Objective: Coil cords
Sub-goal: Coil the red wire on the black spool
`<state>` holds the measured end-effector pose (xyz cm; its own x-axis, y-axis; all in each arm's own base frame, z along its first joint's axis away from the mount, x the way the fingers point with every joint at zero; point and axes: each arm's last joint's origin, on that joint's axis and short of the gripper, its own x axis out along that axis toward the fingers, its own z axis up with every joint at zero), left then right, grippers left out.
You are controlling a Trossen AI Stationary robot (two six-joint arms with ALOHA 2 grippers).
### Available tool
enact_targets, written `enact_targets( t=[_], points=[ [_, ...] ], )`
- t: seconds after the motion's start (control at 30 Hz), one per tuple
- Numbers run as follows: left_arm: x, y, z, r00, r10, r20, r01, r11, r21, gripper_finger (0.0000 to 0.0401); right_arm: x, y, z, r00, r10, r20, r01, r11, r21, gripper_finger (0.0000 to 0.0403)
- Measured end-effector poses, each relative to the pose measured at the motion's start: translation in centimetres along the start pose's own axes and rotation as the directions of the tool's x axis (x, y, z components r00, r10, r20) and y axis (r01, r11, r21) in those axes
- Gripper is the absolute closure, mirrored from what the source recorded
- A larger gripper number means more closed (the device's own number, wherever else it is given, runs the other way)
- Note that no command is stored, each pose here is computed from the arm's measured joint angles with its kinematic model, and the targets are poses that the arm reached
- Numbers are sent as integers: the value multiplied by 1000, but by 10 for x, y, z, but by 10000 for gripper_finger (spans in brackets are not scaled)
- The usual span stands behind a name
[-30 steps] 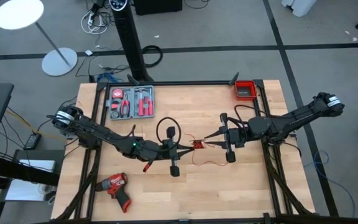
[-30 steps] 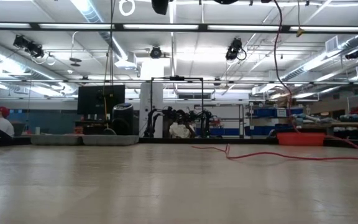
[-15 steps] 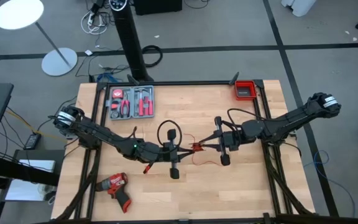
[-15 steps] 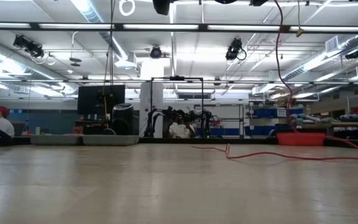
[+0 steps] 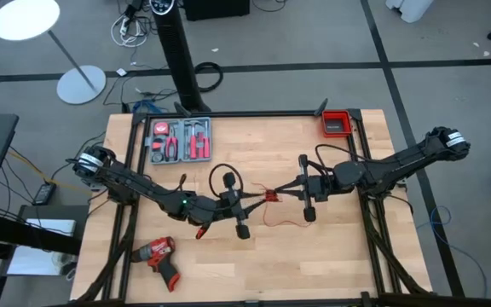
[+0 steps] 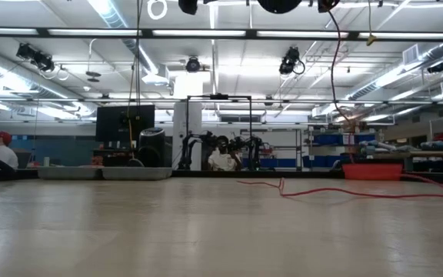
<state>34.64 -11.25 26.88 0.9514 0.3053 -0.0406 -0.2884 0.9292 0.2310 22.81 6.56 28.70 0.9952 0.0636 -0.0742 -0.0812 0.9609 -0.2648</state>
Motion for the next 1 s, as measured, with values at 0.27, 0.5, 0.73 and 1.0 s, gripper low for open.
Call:
enact_targets(
  t=[0.27, 0.5, 0.73, 1.0],
  points=[
    [-2, 0, 5, 1000, 17, 19, -16, 999, -50, 250, -17, 2, 12, 999, -16, 39, 17, 1000, -20, 401],
    [12, -6, -14, 1000, -22, -1, 22, 993, -115, 250, -29, 7, 23, 986, -30, 166, 44, 996, -83, 402],
    [41, -8, -41, 994, -11, 105, 32, 981, -194, 250, -35, 5, 7, 924, -63, 377, 85, 995, -43, 403],
    [57, -12, -50, 983, -28, 181, 69, 971, -227, 250, -36, -7, -1, 889, -95, 447, 125, 991, -38, 403]
  ],
)
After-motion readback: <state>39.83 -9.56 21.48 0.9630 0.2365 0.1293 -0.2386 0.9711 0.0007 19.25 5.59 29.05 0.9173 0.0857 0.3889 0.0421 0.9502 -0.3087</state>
